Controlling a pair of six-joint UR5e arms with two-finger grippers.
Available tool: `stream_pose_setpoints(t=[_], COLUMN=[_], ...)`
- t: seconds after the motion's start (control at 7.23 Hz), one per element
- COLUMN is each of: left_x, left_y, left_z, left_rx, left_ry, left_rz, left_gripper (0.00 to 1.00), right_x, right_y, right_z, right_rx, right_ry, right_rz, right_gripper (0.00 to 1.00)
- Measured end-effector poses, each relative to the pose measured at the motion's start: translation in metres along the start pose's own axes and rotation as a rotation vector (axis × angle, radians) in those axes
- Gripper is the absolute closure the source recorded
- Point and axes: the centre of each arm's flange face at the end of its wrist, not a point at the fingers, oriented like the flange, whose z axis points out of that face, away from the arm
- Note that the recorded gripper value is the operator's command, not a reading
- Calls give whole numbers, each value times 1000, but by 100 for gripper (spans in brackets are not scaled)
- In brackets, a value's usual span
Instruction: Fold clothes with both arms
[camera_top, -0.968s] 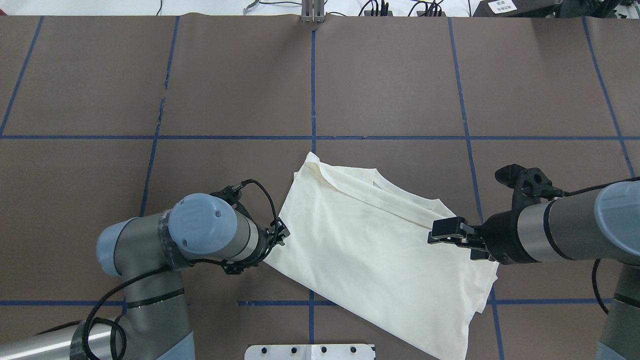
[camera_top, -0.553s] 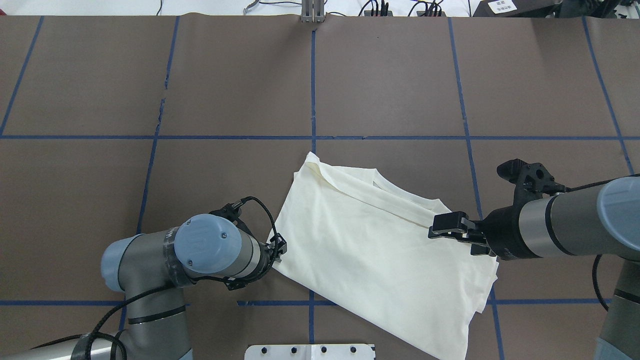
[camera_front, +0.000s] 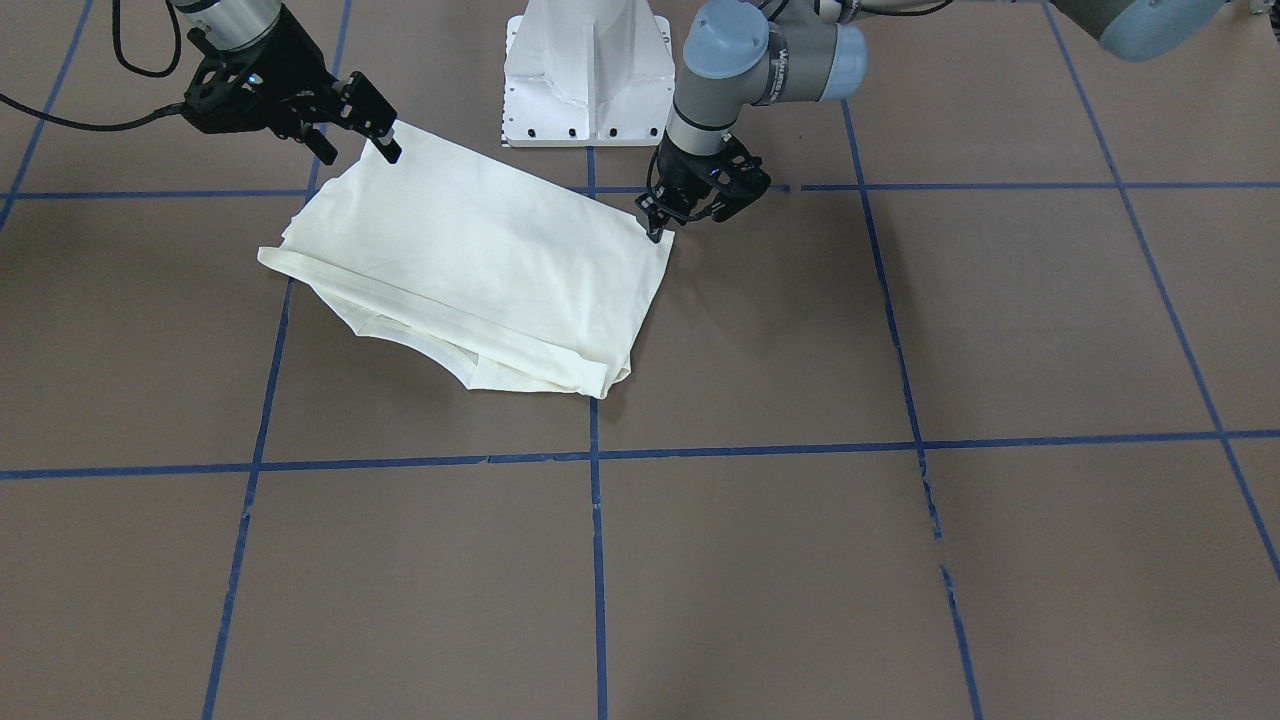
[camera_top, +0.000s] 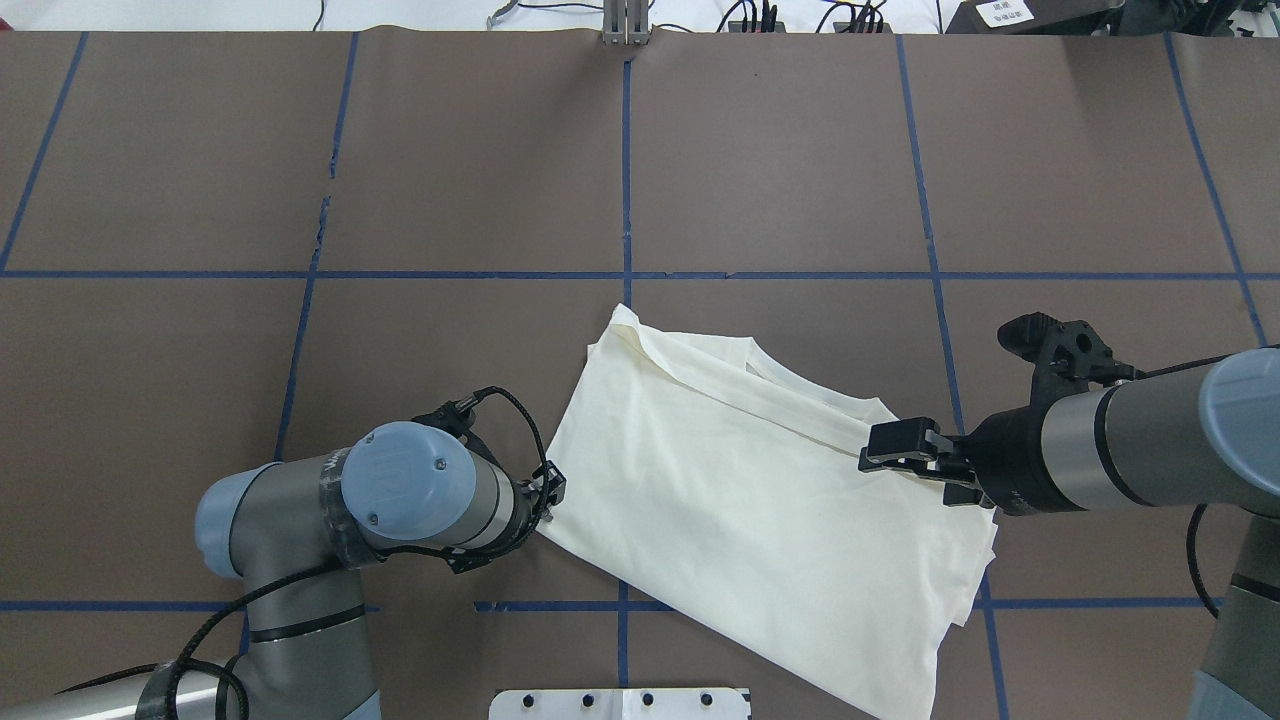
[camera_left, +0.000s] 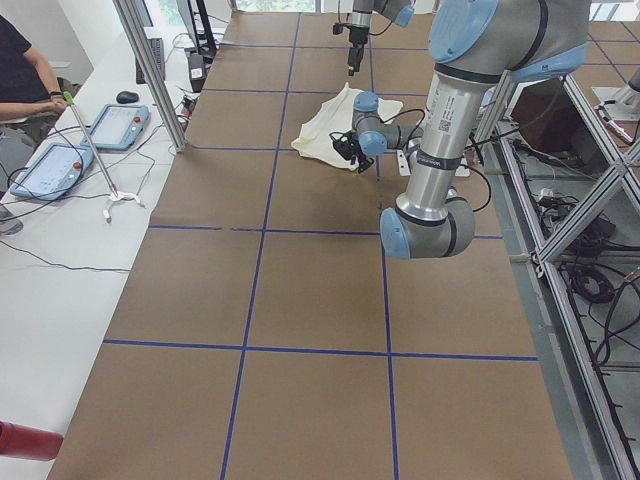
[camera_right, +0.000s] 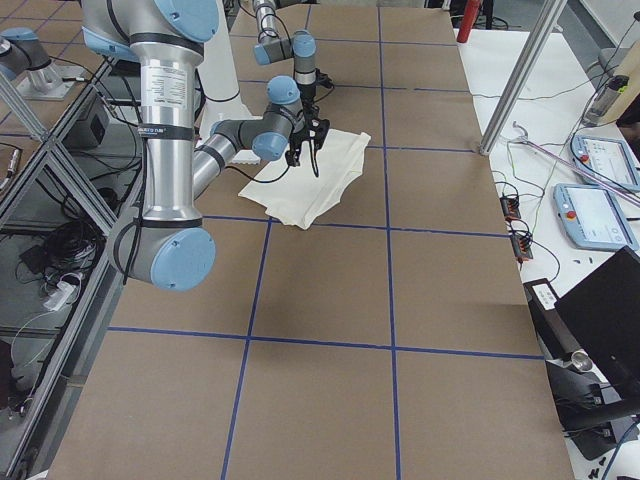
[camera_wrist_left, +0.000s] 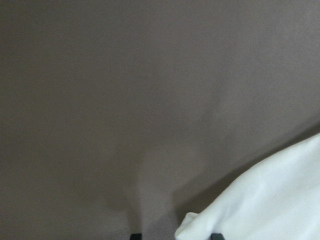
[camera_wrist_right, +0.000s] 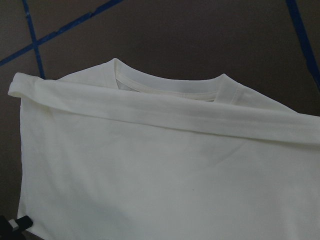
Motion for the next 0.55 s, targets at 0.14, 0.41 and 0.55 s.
stream_pose_setpoints(t=[0.14,0.41,0.55], left_x=[1,1,2], left_y=[1,1,0], left_z=[0,0,-1], left_rx=[-1,1,6], left_ry=[1,3,7], left_rz=[1,1,0], left_gripper=[73,91,100], right_x=[1,2,3], right_y=[0,-2,-2], right_z=[1,2,2], right_rx=[1,2,2], right_ry=[2,7,8], right_rz=[1,4,5], right_gripper=[0,0,0])
